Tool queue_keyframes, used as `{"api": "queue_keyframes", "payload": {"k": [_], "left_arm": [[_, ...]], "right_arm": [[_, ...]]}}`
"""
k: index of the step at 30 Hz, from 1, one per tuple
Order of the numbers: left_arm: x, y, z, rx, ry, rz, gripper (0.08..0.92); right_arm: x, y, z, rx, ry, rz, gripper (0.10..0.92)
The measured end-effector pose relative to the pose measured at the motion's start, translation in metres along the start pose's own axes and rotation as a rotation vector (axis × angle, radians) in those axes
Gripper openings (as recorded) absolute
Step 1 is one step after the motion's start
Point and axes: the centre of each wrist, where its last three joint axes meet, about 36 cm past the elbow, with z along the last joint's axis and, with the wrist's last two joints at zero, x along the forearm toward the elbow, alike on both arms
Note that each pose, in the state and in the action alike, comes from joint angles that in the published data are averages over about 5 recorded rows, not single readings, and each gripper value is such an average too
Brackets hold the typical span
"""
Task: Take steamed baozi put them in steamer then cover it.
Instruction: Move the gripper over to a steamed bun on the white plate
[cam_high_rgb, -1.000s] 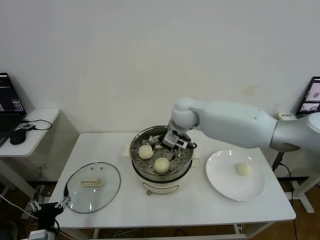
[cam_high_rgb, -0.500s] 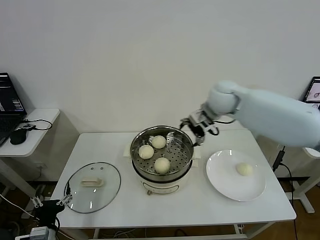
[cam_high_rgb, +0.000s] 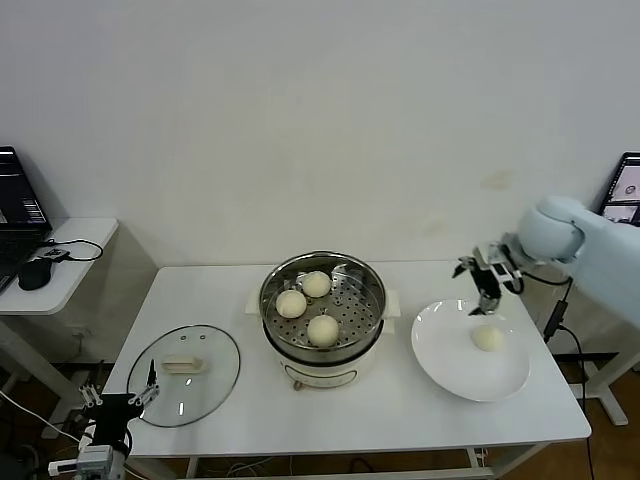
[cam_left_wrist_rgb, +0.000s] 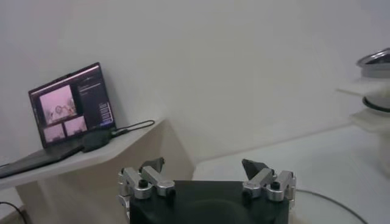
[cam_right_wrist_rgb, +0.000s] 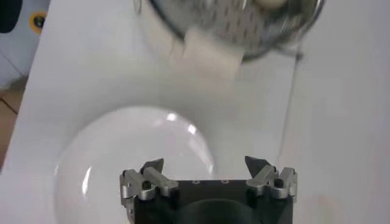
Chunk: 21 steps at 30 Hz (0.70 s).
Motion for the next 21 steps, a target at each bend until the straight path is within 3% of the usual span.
{"api": "queue_keyframes", "payload": {"k": [21], "left_arm": [[0.006,0.006,0.005,-0.017,0.024,-0.017,0.823]], "right_arm": [[-0.101,0.034,0.060,-0.095,0.095,-0.067,0.823]]}}
